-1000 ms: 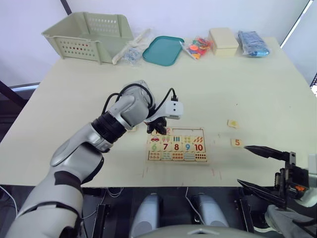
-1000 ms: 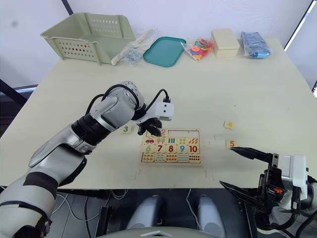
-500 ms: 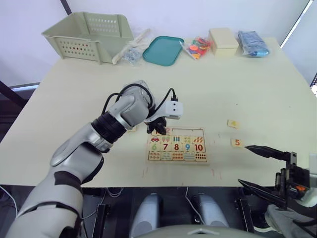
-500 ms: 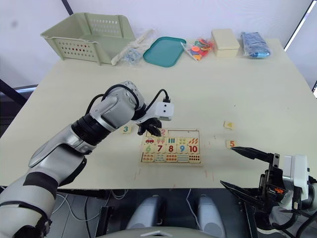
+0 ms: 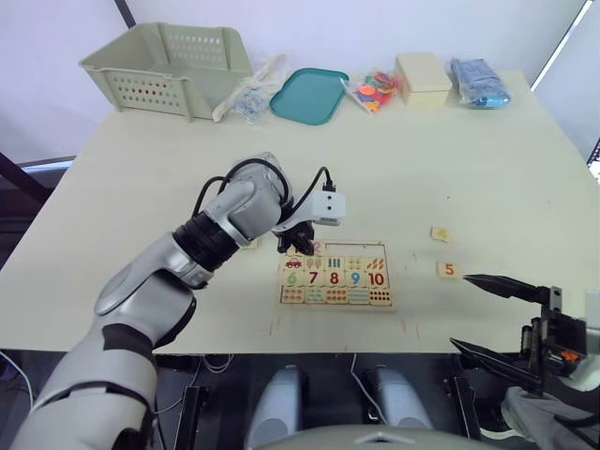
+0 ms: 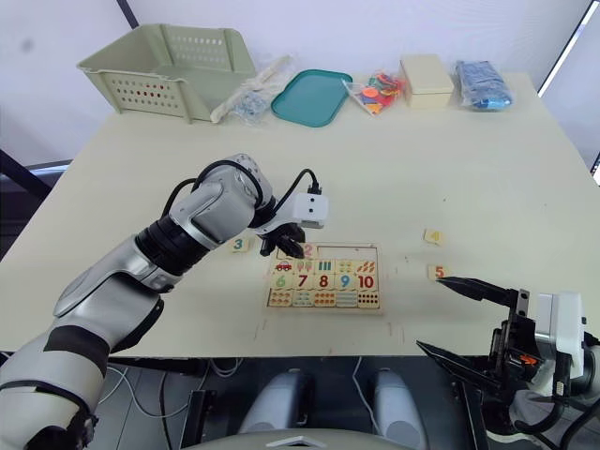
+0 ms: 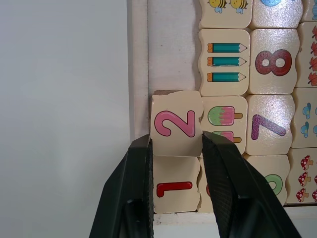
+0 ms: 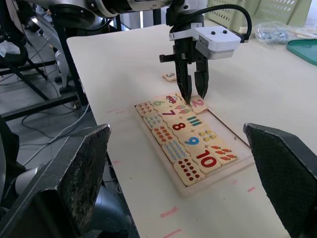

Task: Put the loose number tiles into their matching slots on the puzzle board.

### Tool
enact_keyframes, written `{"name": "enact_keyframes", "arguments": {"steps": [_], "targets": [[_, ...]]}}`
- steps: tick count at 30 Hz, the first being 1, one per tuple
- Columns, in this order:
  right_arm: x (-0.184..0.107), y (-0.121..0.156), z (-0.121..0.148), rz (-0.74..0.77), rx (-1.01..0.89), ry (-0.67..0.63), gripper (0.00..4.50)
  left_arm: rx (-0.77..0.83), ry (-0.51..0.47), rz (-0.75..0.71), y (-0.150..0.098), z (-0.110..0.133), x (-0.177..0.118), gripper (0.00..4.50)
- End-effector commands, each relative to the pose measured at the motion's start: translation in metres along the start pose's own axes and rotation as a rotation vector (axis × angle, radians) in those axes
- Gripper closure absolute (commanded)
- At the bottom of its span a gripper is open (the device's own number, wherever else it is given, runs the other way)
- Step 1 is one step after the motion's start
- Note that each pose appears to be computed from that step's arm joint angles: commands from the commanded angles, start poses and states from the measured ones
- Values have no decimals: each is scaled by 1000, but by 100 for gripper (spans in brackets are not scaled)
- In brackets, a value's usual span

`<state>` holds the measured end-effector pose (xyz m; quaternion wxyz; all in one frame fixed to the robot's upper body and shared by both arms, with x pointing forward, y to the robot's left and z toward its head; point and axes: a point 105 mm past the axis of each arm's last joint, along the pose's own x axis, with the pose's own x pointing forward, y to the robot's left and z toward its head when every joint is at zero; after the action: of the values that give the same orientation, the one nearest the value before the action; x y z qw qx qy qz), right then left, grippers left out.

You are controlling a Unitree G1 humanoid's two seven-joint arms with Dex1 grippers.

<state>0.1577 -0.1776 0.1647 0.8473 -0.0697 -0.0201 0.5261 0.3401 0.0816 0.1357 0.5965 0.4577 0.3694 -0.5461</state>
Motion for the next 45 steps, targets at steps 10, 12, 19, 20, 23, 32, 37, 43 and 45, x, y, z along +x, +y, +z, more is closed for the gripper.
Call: {"name": "enact_keyframes", "arguments": {"steps": [10, 12, 19, 20, 23, 32, 37, 43, 45], "targets": [[0, 1, 7, 6, -40, -24, 0, 22, -15, 9, -1, 5, -2, 352], [1, 1, 7, 5, -41, -24, 0, 23, -19, 9, -1, 6, -3, 352], [0, 0, 6, 3, -40, -22, 0, 20, -25, 8, -1, 7, -4, 352], [0, 0, 6, 3, -39, -21, 0, 18, -26, 8, -1, 7, -5, 352], [1, 0, 6, 3, -38, -21, 0, 16, -27, 8, 0, 7, -5, 352], [1, 0, 4, 6, -37, -22, 0, 12, -41, 22, 2, 9, -12, 352], [1, -1, 4, 7, -37, -22, 0, 13, -44, 24, 2, 9, -14, 352], [1, -2, 3, 10, -39, -22, 0, 11, -39, 26, 3, 7, -13, 127], [1, -2, 3, 10, -40, -21, 0, 11, -39, 26, 2, 7, -12, 34]]}}
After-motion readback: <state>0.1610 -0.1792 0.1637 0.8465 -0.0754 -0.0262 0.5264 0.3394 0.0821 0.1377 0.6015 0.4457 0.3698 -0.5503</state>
